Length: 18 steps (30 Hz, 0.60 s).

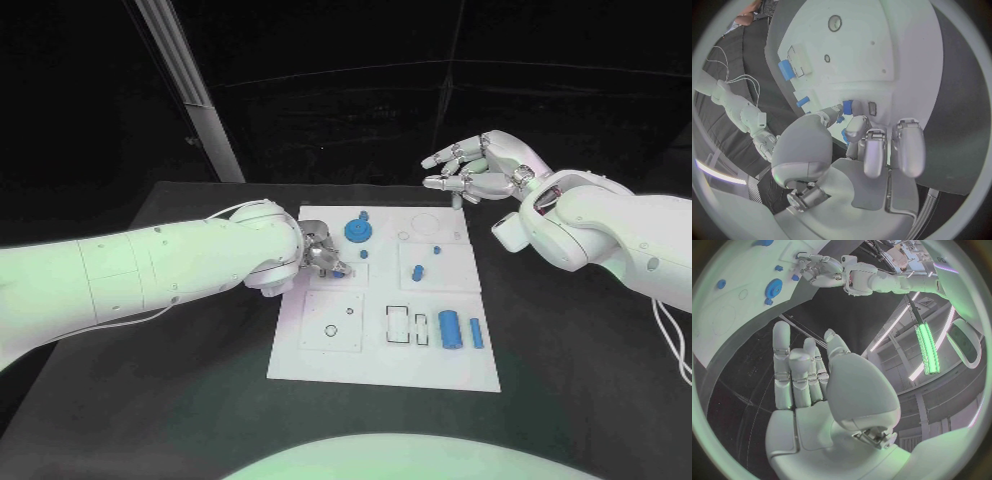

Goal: Assemble the parts on the task board

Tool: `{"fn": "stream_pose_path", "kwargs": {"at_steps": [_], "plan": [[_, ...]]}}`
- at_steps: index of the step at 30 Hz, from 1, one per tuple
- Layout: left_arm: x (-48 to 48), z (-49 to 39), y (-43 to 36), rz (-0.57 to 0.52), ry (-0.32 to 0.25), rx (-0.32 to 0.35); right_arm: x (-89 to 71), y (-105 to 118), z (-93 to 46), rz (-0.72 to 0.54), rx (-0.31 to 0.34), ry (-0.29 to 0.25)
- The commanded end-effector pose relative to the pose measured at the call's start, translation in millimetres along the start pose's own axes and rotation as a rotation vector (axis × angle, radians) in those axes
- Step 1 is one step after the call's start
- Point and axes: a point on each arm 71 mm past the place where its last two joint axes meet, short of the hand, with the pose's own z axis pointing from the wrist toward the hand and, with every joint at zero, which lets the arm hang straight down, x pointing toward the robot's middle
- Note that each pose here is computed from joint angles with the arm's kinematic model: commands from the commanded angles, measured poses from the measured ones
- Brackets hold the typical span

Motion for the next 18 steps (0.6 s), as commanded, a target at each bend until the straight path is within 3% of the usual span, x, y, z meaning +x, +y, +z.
{"fn": "stream_pose_path", "kwargs": {"at_steps": [1, 18], "plan": [[-0.5, 0.7, -0.9, 0.012, 0.006, -0.005, 0.4, 1.8, 0.9, 0.001, -0.010, 0.008], [-2.4, 3.7, -3.8, 0.002, 0.013, -0.006, 1.7, 1.8, 2.3, 0.003, -0.009, 0.014]]}}
